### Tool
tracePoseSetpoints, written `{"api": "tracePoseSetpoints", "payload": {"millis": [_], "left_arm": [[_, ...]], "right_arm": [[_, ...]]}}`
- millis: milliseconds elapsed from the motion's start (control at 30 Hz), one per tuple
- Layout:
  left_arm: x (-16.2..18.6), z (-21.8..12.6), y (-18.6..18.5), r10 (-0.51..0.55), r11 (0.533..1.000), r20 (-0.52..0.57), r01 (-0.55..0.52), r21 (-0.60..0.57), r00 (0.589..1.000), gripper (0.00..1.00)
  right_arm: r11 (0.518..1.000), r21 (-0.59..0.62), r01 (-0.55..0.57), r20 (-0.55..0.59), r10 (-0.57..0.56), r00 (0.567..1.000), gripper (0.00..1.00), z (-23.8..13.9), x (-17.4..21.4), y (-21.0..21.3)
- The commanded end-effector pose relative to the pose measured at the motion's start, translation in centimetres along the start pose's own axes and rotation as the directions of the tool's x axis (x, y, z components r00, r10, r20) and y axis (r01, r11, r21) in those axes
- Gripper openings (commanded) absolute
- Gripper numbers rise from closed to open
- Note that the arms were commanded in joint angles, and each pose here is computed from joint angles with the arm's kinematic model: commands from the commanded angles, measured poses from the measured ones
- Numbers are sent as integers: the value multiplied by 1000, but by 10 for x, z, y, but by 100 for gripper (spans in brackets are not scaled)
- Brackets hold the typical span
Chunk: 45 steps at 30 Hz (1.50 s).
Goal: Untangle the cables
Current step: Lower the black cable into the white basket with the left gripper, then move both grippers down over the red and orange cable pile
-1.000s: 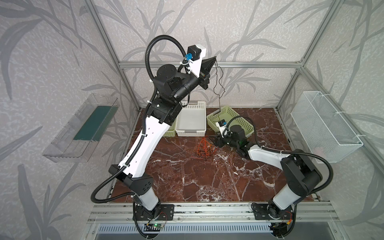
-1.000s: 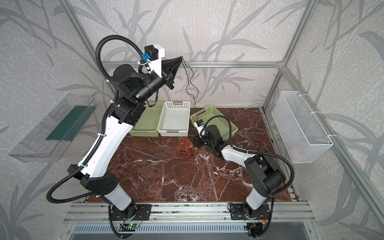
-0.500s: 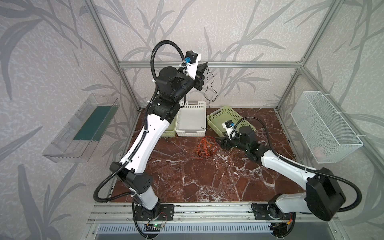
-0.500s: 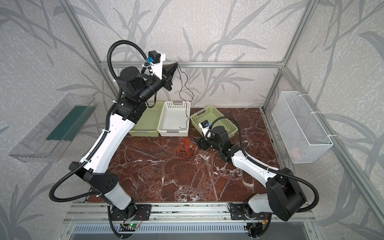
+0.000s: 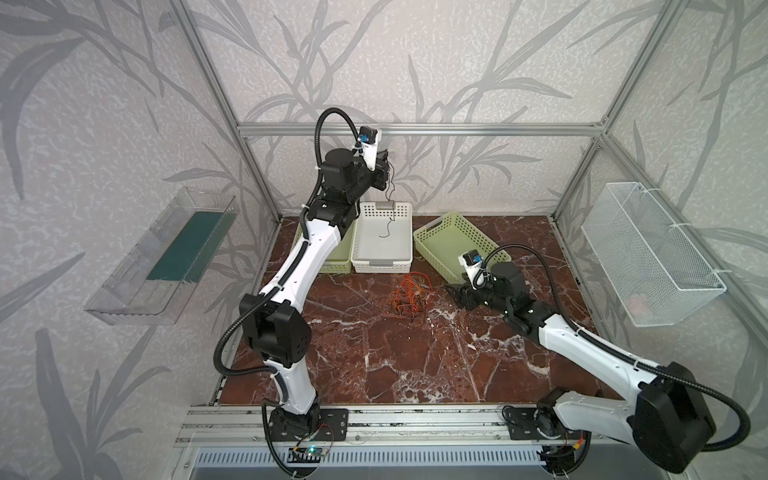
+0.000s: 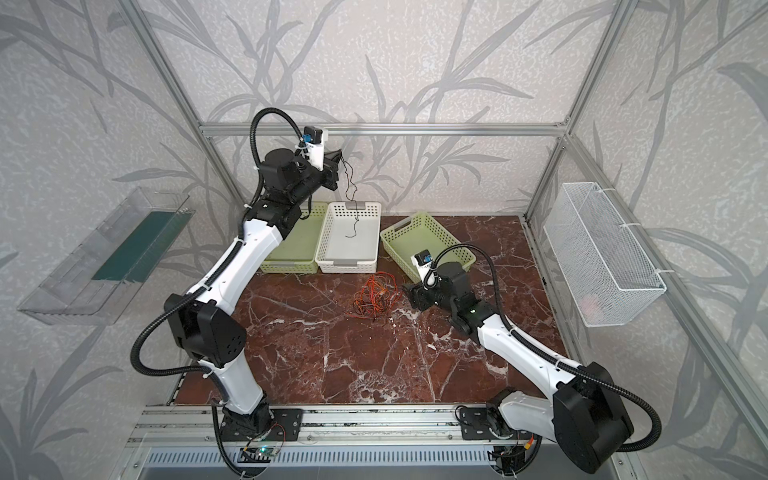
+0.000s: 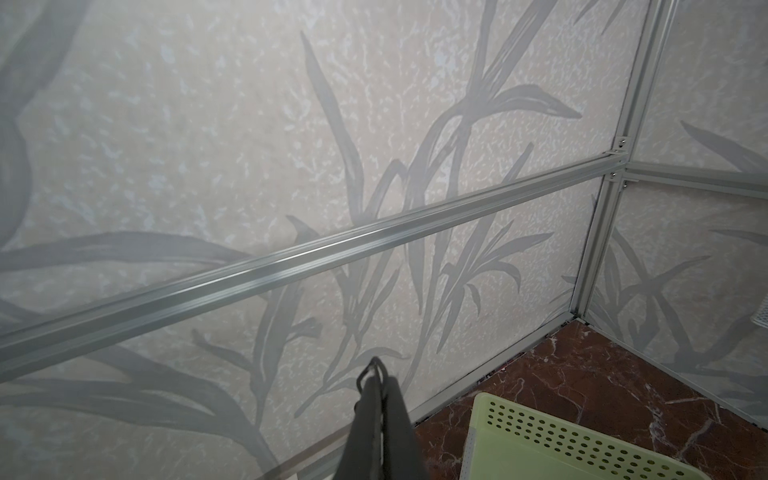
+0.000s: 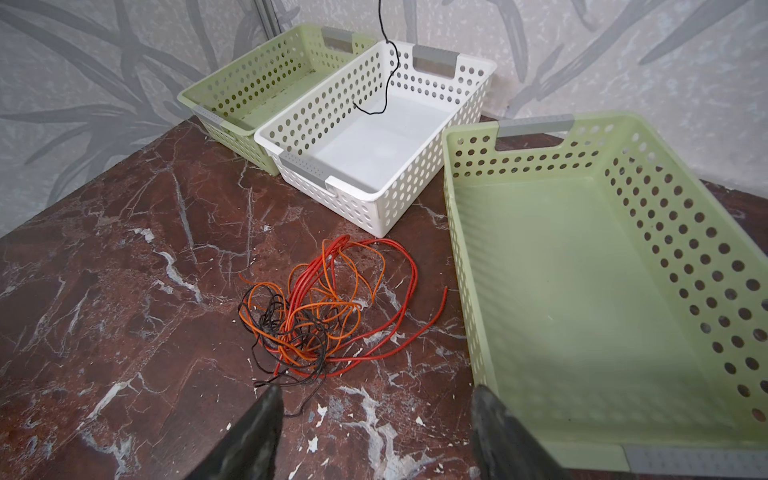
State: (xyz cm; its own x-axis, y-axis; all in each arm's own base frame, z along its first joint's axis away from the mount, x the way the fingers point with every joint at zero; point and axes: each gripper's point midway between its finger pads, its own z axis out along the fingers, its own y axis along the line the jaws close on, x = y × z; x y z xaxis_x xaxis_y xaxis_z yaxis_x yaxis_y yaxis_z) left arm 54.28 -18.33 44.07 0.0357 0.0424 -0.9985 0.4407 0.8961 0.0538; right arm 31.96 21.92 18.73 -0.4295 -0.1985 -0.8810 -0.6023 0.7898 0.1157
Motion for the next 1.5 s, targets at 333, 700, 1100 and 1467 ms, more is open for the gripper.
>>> {"api": "tracePoseSetpoints", "payload": {"millis": [333, 700, 1100, 1467], "left_arm": [[155, 22, 19, -176, 984, -227, 163, -74, 958, 0], [220, -6, 13, -299, 954, -425, 265, -139, 854, 53], [220, -113, -30, -292, 952, -524, 296, -78, 800, 64], [277, -218, -101, -146, 964, -720, 260, 50, 678, 59]], "right_arm": [[999, -19, 42, -76, -44, 996, 71, 9, 9, -1], [996, -87, 15, -129, -26, 991, 70, 6, 16, 11], [995, -91, -40, -119, 29, 992, 68, -17, 15, 18], [989, -149, 7, -201, -38, 979, 67, -6, 10, 30]]}}
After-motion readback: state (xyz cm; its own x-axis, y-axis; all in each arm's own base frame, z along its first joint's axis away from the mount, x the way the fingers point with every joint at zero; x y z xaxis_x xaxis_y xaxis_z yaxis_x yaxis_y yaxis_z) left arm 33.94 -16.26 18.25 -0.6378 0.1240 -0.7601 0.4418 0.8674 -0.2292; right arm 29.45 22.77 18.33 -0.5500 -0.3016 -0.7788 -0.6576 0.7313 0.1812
